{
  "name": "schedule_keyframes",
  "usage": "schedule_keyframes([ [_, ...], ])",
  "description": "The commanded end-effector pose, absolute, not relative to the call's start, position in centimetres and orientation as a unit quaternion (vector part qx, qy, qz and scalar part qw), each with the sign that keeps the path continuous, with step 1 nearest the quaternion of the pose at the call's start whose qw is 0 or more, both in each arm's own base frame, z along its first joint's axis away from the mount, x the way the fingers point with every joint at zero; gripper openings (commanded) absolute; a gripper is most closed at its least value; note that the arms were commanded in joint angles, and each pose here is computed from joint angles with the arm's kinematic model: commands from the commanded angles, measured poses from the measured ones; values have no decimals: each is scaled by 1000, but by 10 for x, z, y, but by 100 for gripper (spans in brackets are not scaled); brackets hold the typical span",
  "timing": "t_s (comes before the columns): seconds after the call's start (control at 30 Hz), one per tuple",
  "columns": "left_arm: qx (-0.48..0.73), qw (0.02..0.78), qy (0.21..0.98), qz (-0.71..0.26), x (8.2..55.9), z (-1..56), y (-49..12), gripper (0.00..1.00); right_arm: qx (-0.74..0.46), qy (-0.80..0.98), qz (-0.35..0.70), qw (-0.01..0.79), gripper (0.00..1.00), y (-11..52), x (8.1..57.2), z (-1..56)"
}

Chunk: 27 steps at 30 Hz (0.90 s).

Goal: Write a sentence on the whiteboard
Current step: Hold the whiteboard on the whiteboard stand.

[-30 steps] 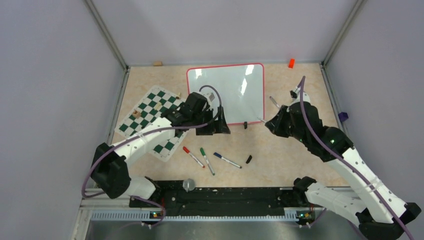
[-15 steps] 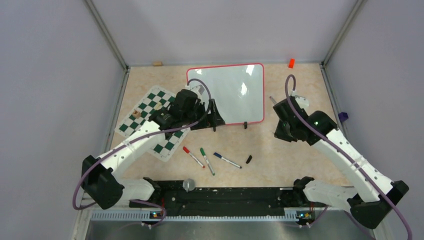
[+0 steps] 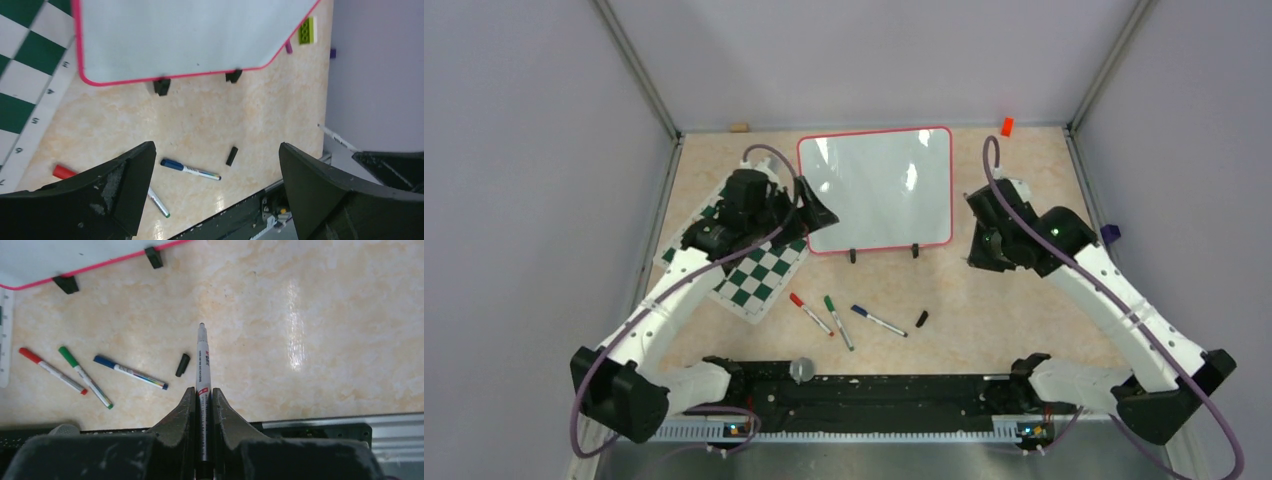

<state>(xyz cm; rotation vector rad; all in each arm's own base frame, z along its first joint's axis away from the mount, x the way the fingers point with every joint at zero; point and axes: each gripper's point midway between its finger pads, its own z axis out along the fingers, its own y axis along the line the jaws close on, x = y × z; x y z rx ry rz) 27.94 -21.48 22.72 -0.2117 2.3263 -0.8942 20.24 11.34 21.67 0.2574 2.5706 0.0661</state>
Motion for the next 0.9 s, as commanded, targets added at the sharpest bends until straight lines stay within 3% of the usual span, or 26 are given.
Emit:
schedule_keyframes([
  [0.0, -108, 350, 852, -376, 297, 255, -183, 98, 47, 921, 95, 374, 0, 124, 221, 254],
  [0.17, -115, 391, 851, -330, 324, 263, -139, 99, 24, 888, 140, 437, 0, 132, 230, 280],
  [0.4, -100, 410, 863, -277, 374, 247, -98, 99, 23, 880, 154, 449, 0, 161, 266, 301],
  [0.6, -16, 463, 814, -350, 407, 251, -119, 97, -7, 860, 170, 482, 0, 191, 304, 331],
  [0.87, 32, 442, 808, -388, 421, 220, -121, 92, -40, 821, 227, 523, 0, 229, 334, 363],
])
